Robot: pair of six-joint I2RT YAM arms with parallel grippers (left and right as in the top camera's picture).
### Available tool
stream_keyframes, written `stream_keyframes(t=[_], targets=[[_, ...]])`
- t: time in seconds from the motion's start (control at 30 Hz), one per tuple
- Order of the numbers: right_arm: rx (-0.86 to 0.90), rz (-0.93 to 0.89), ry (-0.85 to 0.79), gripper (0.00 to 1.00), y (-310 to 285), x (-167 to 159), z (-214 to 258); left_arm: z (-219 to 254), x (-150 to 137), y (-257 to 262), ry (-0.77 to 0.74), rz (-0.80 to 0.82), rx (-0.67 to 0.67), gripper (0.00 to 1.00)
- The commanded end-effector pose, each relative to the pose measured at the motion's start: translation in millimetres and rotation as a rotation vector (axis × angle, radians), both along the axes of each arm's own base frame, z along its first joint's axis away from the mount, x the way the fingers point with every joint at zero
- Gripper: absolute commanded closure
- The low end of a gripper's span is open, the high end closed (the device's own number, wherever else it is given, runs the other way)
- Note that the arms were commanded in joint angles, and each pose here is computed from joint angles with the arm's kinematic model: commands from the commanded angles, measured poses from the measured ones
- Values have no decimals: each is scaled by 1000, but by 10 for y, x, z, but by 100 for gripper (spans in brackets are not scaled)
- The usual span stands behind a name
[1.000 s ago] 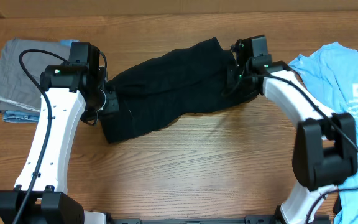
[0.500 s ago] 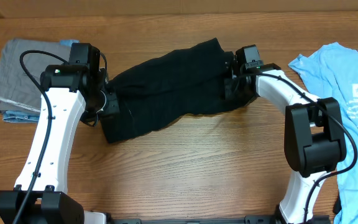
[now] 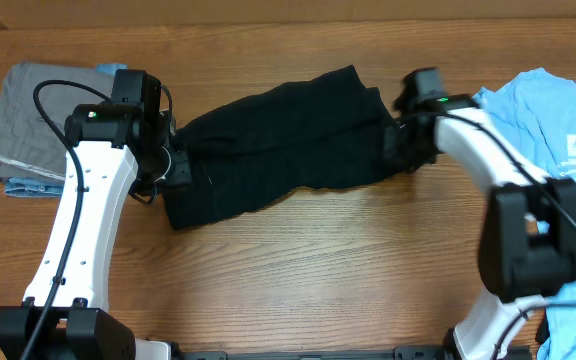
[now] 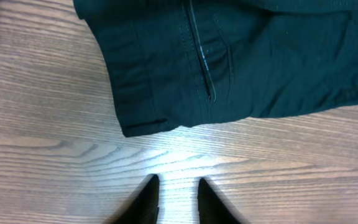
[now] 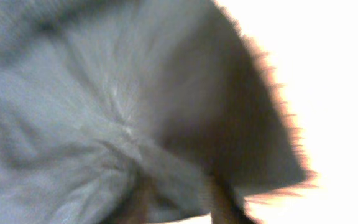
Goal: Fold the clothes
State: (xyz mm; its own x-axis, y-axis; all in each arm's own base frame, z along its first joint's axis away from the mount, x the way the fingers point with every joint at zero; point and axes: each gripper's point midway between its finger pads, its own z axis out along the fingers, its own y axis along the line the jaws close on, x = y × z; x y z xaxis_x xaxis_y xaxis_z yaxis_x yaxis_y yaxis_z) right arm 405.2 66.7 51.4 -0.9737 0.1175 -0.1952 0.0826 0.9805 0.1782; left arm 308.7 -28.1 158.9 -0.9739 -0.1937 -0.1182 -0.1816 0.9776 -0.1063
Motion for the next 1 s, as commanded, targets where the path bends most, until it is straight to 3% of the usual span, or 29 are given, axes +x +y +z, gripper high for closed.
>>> stream_keyframes(t=[0.0, 0.13, 0.2, 0.53, 0.67, 0.7, 0.83, 0.9, 0.97], targets=[[80, -115, -142, 28, -435, 181, 619, -2, -13, -35, 1, -20, -9, 56], [280, -24, -120, 18, -499, 53, 498, -2, -18, -35, 2, -20, -9, 37], [358, -10, -97, 18, -491, -1, 387, -2, -16, -35, 2, -20, -9, 33], [392, 52, 14, 7, -296, -72, -450, -5, -36, -35, 10, -20, -9, 30], [470, 92, 9, 8, -81, -27, -549, -6, -50, -34, 15, -20, -8, 30], [509, 114, -7, 13, 22, -4, -503, -7, -51, -34, 16, -20, -8, 30], [535, 150, -29, 65, 157, 28, -458, -8, -60, -33, 20, -20, -8, 31], [510, 138, -11, 85, 111, 0, -493, -8, -66, -33, 22, -20, -8, 31], [487, 118, 3, 92, 30, -22, -512, -8, -65, -33, 22, -20, -8, 31]])
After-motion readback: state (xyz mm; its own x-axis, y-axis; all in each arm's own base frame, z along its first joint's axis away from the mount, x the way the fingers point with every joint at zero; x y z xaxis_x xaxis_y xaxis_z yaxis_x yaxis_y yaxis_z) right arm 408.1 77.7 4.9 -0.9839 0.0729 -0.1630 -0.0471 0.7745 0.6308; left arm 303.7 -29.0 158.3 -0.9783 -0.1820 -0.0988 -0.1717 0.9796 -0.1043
